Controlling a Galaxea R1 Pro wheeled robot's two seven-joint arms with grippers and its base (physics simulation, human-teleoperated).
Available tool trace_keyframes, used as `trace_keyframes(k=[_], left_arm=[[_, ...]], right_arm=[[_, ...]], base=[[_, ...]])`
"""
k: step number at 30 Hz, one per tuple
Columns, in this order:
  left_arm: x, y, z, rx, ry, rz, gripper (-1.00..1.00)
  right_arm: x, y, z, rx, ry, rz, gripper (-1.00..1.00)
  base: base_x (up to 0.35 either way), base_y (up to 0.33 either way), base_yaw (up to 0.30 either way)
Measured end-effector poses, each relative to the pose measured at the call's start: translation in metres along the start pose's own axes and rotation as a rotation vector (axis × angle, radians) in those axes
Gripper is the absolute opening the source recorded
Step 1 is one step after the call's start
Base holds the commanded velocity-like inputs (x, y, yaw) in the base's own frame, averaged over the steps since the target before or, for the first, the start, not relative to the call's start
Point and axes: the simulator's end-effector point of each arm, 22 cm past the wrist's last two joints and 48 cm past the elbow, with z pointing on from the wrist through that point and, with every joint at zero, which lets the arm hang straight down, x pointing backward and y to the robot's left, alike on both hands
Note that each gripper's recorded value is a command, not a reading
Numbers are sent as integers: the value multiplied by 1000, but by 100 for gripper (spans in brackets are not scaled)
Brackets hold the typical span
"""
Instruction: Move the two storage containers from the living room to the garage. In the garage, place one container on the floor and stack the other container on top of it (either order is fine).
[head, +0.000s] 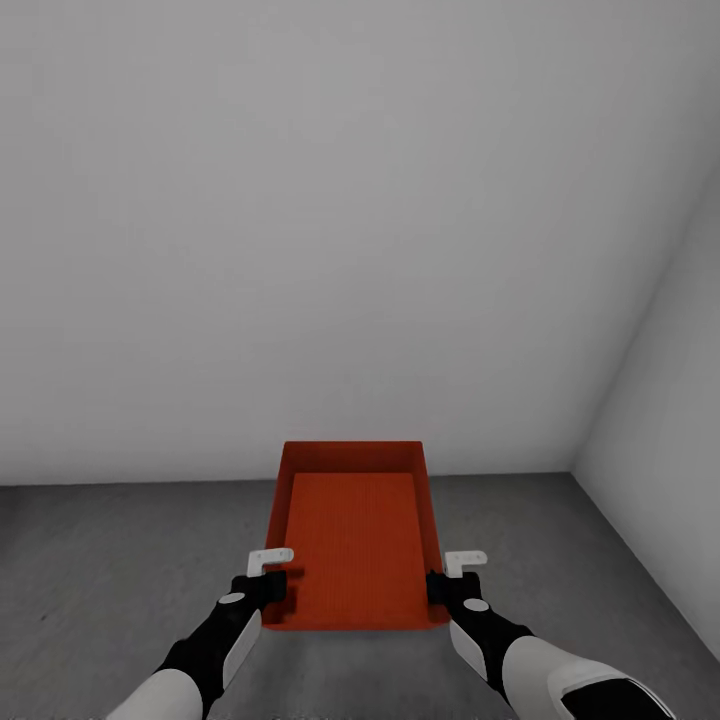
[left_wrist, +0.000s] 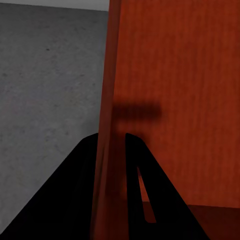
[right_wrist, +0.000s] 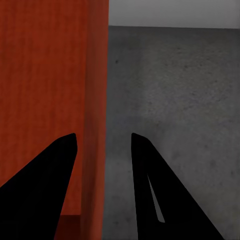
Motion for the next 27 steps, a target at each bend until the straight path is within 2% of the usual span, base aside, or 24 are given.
trace_keyframes(k=[27], left_arm=[[24, 2, 10, -4, 46, 0, -100]], right_arm=[[25, 2, 9, -2, 47, -2, -100]], base=[[0, 0, 0]])
